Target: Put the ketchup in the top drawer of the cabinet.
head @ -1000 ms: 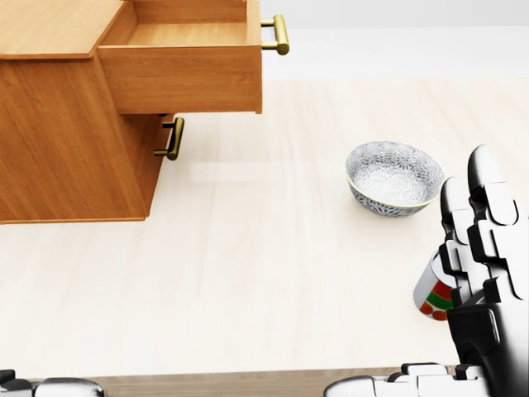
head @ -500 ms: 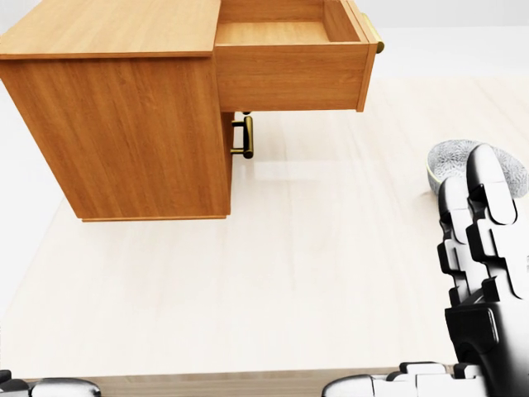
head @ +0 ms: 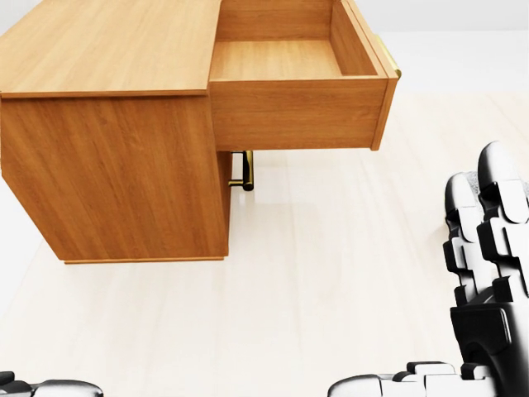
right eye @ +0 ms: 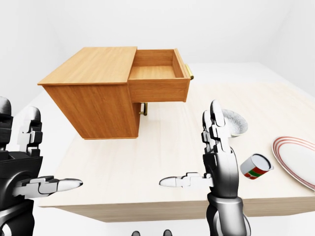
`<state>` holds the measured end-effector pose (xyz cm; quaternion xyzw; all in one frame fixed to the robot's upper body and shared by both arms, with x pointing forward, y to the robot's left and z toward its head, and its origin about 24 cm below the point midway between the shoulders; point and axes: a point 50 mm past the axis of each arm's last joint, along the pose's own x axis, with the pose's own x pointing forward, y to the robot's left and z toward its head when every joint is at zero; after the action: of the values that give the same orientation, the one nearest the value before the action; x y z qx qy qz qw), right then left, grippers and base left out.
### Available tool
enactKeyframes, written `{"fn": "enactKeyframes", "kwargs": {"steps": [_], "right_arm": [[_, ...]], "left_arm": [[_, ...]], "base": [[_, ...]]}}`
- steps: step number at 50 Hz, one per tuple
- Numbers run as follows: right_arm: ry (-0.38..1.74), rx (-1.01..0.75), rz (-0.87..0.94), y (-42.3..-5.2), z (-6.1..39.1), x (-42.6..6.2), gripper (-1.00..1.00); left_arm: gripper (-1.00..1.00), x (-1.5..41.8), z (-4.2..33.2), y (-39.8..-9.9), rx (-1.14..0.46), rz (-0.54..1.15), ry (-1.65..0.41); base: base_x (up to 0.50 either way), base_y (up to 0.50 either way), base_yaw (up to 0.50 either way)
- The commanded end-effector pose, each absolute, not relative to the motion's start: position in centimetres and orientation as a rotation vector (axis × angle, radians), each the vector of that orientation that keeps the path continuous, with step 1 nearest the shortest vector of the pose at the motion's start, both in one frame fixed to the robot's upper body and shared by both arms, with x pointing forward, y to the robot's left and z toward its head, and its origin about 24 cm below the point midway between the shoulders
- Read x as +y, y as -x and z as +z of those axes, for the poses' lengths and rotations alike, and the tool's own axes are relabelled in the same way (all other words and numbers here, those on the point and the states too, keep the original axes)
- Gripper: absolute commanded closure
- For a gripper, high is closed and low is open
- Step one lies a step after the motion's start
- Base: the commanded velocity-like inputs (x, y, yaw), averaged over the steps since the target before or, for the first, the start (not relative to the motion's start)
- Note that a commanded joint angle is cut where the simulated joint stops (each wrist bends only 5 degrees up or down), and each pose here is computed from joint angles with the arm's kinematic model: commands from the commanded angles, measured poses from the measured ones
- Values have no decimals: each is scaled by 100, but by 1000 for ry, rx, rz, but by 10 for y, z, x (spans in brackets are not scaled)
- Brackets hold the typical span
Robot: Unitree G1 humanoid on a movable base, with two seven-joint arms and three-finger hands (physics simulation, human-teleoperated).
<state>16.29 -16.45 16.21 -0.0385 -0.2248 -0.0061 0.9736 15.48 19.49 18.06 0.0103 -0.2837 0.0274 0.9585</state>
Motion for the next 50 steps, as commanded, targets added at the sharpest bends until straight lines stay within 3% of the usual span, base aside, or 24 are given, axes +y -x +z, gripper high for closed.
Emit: {"fn": "enactKeyframes", "kwargs": {"steps": [1, 36, 42, 50], "right_arm": [[68, -457, -9, -163, 163, -165, -100], [87, -464, -13, -161, 165, -165, -100], [117, -446, 3, -161, 162, -162, -100], [92, -450, 11, -160, 162, -162, -100]], "left_arm": [[-100, 194, 178, -156, -563, 52, -19], [-100, 194, 181, -152, -577, 52, -20], [-100, 195, 183, -152, -588, 56, -23], [-100, 195, 182, -152, -583, 58, -22]], "base": [[46, 0, 0], [49, 0, 0], [2, 0, 0], [0, 0, 50]]}}
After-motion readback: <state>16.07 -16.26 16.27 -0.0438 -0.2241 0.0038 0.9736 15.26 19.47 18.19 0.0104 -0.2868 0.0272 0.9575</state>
